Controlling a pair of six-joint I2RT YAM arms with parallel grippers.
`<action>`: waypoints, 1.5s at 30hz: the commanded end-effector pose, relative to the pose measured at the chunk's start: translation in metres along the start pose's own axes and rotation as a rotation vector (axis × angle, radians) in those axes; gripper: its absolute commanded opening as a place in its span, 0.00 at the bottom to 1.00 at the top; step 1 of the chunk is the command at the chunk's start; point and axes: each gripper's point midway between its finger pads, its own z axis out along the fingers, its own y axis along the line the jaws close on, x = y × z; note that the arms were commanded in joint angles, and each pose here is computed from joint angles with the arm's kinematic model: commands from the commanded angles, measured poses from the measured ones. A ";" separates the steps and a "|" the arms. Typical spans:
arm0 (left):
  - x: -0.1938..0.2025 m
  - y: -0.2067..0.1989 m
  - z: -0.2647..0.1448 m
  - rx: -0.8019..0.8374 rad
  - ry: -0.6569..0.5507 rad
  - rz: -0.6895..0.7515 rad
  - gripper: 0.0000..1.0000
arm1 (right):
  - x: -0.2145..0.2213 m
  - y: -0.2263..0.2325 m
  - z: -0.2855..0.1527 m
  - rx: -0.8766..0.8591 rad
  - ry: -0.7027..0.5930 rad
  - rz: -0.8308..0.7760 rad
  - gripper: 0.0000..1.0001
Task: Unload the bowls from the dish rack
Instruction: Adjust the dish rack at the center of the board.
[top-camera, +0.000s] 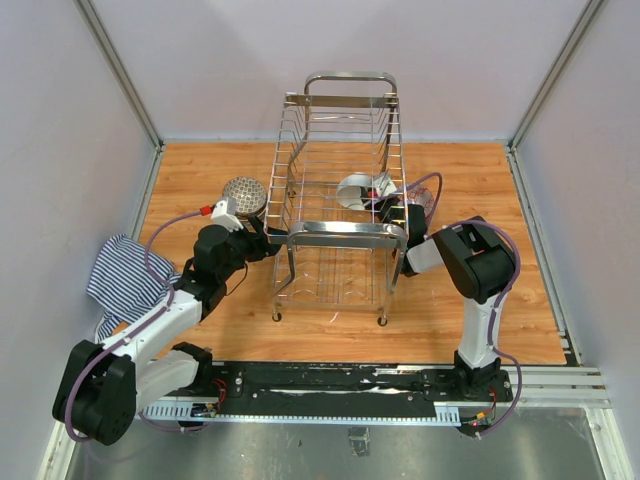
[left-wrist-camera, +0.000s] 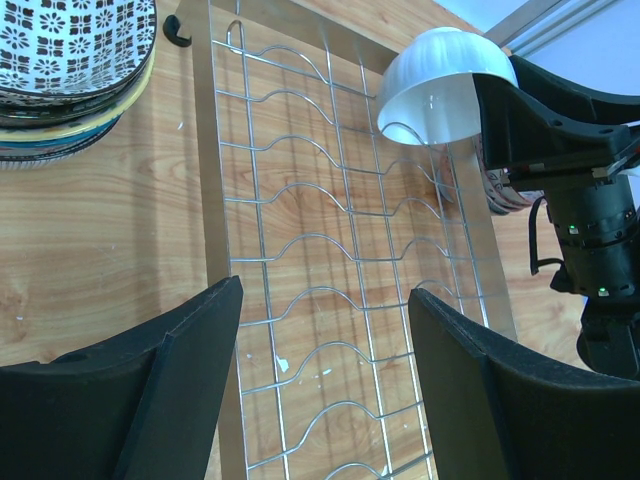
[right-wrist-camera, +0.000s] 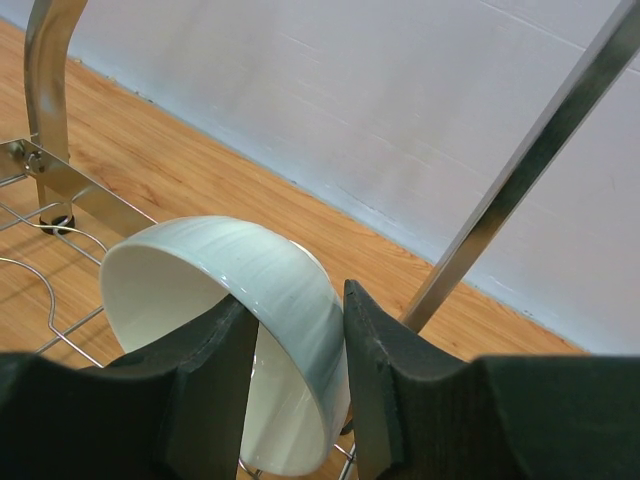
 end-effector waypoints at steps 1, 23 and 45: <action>-0.004 -0.006 -0.002 0.021 -0.022 0.001 0.72 | -0.068 -0.007 0.006 0.036 -0.189 -0.018 0.39; -0.009 -0.008 -0.002 0.020 -0.030 0.007 0.72 | -0.078 -0.013 0.010 0.060 -0.210 -0.028 0.40; -0.010 -0.009 -0.002 0.022 -0.032 0.006 0.72 | -0.085 -0.018 0.012 0.080 -0.223 -0.041 0.44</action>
